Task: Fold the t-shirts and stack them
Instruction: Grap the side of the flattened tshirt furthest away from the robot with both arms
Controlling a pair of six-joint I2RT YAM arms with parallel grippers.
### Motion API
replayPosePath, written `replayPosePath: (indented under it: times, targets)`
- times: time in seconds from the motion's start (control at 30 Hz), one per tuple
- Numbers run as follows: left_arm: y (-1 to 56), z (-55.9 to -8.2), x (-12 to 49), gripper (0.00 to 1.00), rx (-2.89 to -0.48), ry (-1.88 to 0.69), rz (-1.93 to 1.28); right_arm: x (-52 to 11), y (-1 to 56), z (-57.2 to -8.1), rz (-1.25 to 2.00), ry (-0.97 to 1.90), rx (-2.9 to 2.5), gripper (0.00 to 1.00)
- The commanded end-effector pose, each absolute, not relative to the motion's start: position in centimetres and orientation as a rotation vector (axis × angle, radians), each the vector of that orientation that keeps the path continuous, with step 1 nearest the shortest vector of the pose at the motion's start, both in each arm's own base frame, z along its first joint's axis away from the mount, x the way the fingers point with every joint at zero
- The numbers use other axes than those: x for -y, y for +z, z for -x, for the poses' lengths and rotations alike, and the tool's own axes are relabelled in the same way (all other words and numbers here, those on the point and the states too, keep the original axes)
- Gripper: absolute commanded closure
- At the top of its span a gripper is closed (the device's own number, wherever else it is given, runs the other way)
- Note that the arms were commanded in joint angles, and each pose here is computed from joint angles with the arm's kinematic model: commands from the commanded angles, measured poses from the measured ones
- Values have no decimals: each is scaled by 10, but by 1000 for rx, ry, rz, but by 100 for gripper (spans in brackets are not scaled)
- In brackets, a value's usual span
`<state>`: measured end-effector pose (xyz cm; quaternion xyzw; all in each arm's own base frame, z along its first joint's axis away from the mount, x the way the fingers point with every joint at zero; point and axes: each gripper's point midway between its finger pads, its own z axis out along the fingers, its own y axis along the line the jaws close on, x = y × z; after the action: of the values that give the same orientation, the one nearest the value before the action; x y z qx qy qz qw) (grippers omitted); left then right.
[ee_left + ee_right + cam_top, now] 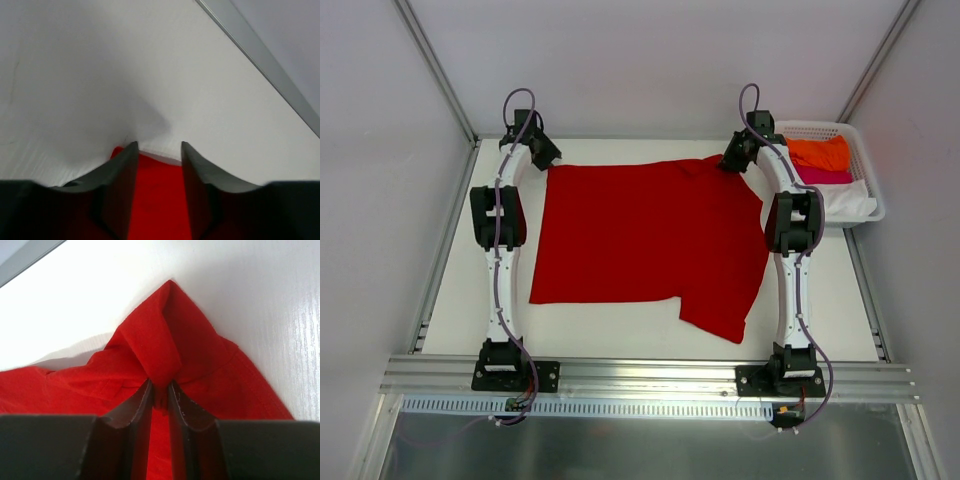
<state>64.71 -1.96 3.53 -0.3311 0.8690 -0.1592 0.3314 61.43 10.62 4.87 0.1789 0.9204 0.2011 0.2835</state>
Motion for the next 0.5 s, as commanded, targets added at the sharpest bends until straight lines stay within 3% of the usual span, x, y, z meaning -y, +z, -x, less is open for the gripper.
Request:
replayPosePath:
  times: [0.0, 0.13, 0.47]
  targets:
    - [84, -638, 2, 56, -2233, -309, 810, -108, 96, -624, -453, 589, -2368, 79]
    - [84, -628, -6, 51, -2248, -246, 839, -109, 98, -626, -462, 605, -2357, 79]
    - [77, -625, -10, 49, -2265, -195, 827, -106, 104, -627, -463, 605, -2345, 79]
